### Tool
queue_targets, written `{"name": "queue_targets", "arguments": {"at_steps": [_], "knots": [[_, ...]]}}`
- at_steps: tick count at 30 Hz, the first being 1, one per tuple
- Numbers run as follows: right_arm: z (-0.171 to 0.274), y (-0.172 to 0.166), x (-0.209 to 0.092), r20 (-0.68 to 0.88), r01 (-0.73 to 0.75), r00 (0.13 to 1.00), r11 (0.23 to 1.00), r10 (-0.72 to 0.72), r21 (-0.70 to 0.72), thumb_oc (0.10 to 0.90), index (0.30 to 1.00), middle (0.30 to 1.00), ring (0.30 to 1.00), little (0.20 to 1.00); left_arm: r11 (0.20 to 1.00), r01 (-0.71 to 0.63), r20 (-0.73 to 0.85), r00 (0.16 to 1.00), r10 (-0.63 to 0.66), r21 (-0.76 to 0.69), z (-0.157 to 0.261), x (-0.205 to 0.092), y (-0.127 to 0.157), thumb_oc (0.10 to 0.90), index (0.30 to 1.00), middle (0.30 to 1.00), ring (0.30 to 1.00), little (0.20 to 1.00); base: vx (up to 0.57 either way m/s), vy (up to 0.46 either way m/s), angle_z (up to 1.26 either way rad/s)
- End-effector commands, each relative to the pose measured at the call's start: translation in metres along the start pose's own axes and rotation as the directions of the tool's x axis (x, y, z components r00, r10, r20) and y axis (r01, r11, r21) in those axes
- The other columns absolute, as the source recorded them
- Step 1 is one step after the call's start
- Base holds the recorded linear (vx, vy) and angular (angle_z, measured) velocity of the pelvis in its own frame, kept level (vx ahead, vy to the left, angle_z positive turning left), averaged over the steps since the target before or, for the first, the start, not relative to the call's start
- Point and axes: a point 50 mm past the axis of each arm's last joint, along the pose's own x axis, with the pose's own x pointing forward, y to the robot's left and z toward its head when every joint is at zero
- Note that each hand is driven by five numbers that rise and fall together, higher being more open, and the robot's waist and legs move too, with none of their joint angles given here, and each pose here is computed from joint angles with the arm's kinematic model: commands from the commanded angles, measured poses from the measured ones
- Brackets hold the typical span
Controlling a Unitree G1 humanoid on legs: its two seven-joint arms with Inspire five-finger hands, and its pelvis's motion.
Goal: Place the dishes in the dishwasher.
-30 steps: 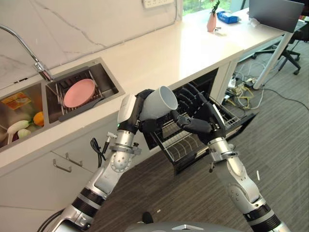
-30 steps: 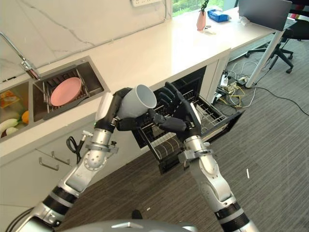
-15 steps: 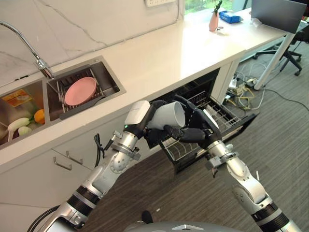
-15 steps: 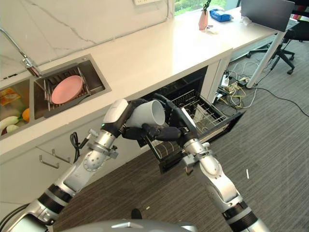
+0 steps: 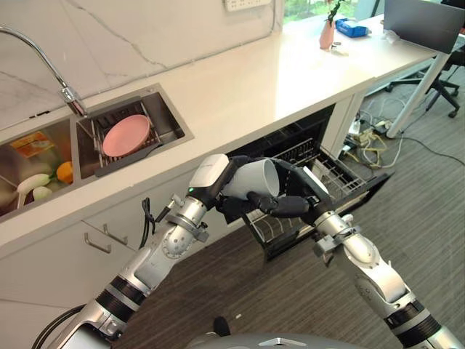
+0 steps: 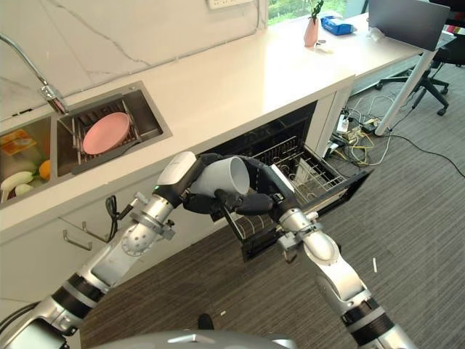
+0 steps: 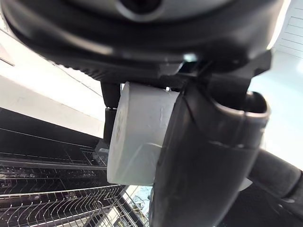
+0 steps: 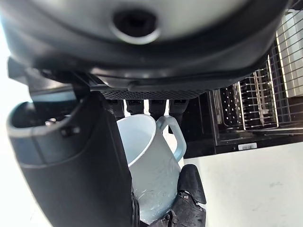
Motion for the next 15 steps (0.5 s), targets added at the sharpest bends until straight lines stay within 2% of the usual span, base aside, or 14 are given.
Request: {"name": "queue_targets", "arguments": {"at_steps": [1,2,3,8,10,13,15], "knots": [[0.07,0.031,0.033,0.392,-0.142,0.913,0.989,0.114,0.044,0.4,0.3,0.3,0.3,0.3,0.996,-0.072,0.318,0.944,0.087,-0.059,0.054,0.032,0.012,0.4,0.3,0.3,0.3,0.3,0.0,0.0,0.0],[0.07,0.029,0.031,0.401,-0.116,0.912,0.992,0.084,0.055,0.4,0.3,0.3,0.3,0.3,0.994,-0.084,0.287,0.952,0.101,-0.071,0.048,0.03,0.011,0.536,0.505,0.505,0.505,0.505,0.0,0.0,0.0],[0.069,0.025,0.028,0.411,-0.079,0.911,0.993,0.039,0.082,0.4,0.3,0.3,0.3,0.3,0.991,-0.103,0.253,0.96,0.122,-0.089,0.043,0.028,0.011,0.8,0.9,0.9,0.9,0.9,0.0,0.0,0.0],[0.055,0.011,0.017,0.389,0.063,0.913,0.984,-0.124,0.166,0.4,0.3,0.3,0.3,0.3,0.969,-0.204,0.065,0.975,0.215,-0.14,0.013,0.008,0.009,0.8,0.9,0.9,0.9,0.9,0.0,0.0,0.0],[0.056,0.0,0.01,0.39,0.148,0.904,0.984,-0.177,0.103,0.4,0.3,0.3,0.3,0.3,0.969,-0.218,-0.05,0.976,0.214,-0.118,-0.006,-0.015,0.003,0.8,0.9,0.9,0.9,0.9,0.0,0.0,0.0],[0.055,-0.01,0.004,0.387,0.208,0.894,0.974,-0.227,0.089,0.4,0.3,0.3,0.3,0.3,0.971,-0.224,-0.14,0.967,0.211,-0.079,-0.022,-0.032,0.0,0.8,0.9,0.9,0.9,0.9,0.0,-0.005,0.02],[0.056,-0.02,0.0,0.389,0.271,0.877,0.959,-0.282,0.082,0.4,0.3,0.3,0.3,0.3,0.972,-0.23,-0.257,0.944,0.209,-0.054,-0.042,-0.052,-0.004,0.8,0.9,0.9,0.9,0.9,0.0,-0.008,0.06]]}}
